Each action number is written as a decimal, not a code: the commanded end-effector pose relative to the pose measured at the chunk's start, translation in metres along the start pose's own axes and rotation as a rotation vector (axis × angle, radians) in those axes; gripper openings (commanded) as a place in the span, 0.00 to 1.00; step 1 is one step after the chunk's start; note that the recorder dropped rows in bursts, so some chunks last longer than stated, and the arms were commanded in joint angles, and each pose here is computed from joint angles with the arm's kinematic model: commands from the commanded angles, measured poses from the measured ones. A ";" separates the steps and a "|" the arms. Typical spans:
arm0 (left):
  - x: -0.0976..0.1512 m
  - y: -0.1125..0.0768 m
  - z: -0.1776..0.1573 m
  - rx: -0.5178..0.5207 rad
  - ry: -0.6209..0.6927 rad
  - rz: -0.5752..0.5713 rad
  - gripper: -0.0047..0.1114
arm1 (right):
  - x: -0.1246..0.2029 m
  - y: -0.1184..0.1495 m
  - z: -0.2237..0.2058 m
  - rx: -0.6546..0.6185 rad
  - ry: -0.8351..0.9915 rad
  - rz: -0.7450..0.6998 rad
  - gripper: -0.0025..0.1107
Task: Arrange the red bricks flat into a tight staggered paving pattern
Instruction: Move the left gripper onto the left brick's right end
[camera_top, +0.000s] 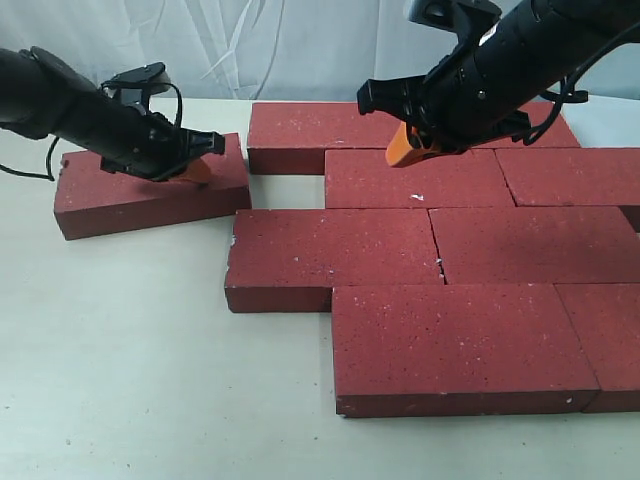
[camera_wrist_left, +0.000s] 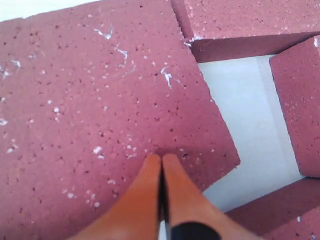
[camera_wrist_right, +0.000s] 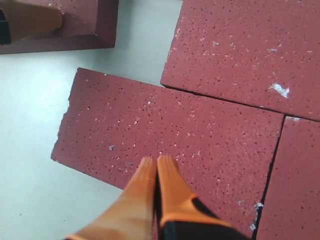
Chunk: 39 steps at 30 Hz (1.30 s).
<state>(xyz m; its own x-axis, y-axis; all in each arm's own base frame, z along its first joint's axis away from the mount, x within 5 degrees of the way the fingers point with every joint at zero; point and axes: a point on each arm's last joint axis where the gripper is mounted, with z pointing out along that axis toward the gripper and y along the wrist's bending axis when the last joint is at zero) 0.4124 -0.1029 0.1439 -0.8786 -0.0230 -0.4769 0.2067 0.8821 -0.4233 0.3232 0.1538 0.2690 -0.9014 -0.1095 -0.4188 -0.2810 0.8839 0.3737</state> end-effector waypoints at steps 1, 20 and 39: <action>0.005 -0.002 0.001 0.021 0.054 0.034 0.04 | -0.001 -0.001 -0.004 0.001 -0.020 -0.006 0.01; -0.024 -0.013 -0.010 0.028 0.014 0.148 0.04 | -0.001 -0.001 -0.004 0.001 -0.020 -0.006 0.01; -0.028 -0.022 -0.007 0.020 -0.057 0.123 0.04 | -0.002 -0.001 -0.004 0.002 -0.026 -0.006 0.01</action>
<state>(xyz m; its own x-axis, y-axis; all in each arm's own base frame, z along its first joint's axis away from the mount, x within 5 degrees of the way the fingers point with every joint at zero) 0.4304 -0.1154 0.1718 -0.8258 0.0261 -0.5633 0.2971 0.8692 -0.3953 0.3235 0.1538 0.2692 -0.9002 -0.1078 -0.4219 -0.2809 0.8841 0.3734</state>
